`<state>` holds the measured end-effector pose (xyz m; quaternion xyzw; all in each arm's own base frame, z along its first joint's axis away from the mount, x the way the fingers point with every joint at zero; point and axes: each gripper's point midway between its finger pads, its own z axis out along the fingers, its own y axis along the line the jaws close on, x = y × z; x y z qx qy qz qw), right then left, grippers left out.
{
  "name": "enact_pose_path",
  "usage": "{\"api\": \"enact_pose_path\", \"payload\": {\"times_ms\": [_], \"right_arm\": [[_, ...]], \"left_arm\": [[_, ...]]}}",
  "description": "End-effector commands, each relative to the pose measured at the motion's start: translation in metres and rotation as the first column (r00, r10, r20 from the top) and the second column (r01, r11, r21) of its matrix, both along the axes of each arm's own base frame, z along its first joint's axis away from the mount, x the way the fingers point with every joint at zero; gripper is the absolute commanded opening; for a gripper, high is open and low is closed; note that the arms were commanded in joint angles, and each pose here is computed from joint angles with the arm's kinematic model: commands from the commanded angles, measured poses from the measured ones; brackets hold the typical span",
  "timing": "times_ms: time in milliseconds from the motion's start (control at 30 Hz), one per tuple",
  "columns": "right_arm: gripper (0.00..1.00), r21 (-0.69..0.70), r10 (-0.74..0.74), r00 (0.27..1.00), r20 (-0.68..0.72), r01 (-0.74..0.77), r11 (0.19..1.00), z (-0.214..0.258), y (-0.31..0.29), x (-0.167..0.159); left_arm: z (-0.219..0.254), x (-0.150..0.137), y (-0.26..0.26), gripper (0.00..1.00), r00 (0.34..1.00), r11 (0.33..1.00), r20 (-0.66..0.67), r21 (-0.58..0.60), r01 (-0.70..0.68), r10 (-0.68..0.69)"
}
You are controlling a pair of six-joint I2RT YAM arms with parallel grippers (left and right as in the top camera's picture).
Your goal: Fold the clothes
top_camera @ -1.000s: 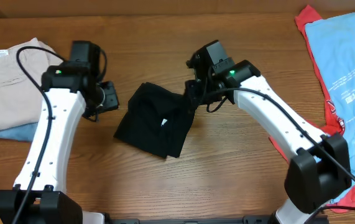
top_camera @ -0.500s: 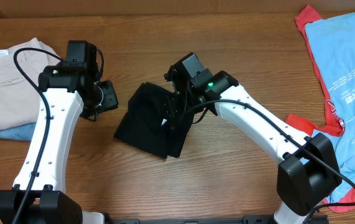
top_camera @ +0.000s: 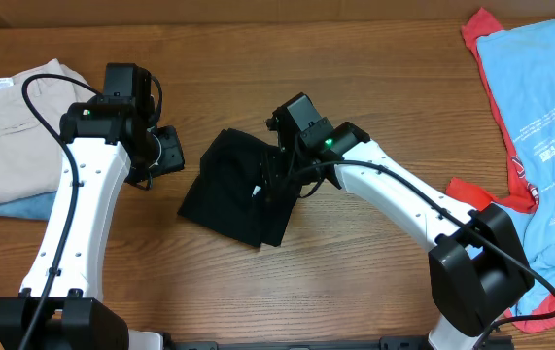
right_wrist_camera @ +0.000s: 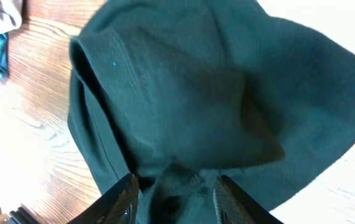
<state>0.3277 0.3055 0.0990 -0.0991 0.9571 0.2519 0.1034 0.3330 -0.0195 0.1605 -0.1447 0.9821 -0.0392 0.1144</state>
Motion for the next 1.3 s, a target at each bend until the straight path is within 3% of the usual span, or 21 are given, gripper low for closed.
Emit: {"api": "enact_pose_path", "payload": {"times_ms": [0,333,467,600,733,933,1267], "right_arm": [[0.43,-0.009,-0.028,1.0,0.007,0.028,1.0,-0.002,-0.003,0.004],[0.43,-0.017,-0.074,0.997,-0.021,0.073,0.997,-0.027,0.006,0.012],[0.37,-0.001,-0.074,0.997,-0.002,0.074,0.997,-0.028,0.01,0.017],[0.13,0.017,-0.108,0.994,0.01,0.108,0.994,-0.025,0.01,0.025],[0.04,0.026,-0.142,0.99,0.015,0.142,0.99,-0.023,0.006,0.033],[0.04,0.007,-0.159,0.987,0.003,0.159,0.987,-0.023,-0.002,0.033],[0.04,-0.174,-0.297,0.952,-0.072,0.282,0.944,-0.019,-0.109,0.048]], "left_arm": [[0.0,0.002,-0.002,0.44,1.0,1.0,-0.001,-0.01,0.019,-0.019],[-0.001,0.001,-0.002,0.44,1.0,1.0,-0.003,-0.01,0.019,-0.019],[-0.001,0.0,-0.002,0.44,1.0,1.0,-0.007,-0.01,0.019,-0.019],[-0.001,-0.001,-0.002,0.43,1.0,1.0,-0.01,-0.01,0.018,-0.019],[-0.001,-0.002,-0.002,0.43,1.0,1.0,-0.017,-0.01,0.018,-0.019],[-0.001,-0.002,-0.002,0.43,1.0,1.0,-0.018,-0.01,0.018,-0.019],[-0.001,-0.002,-0.002,0.43,1.0,1.0,-0.017,-0.008,0.021,-0.021]]}}
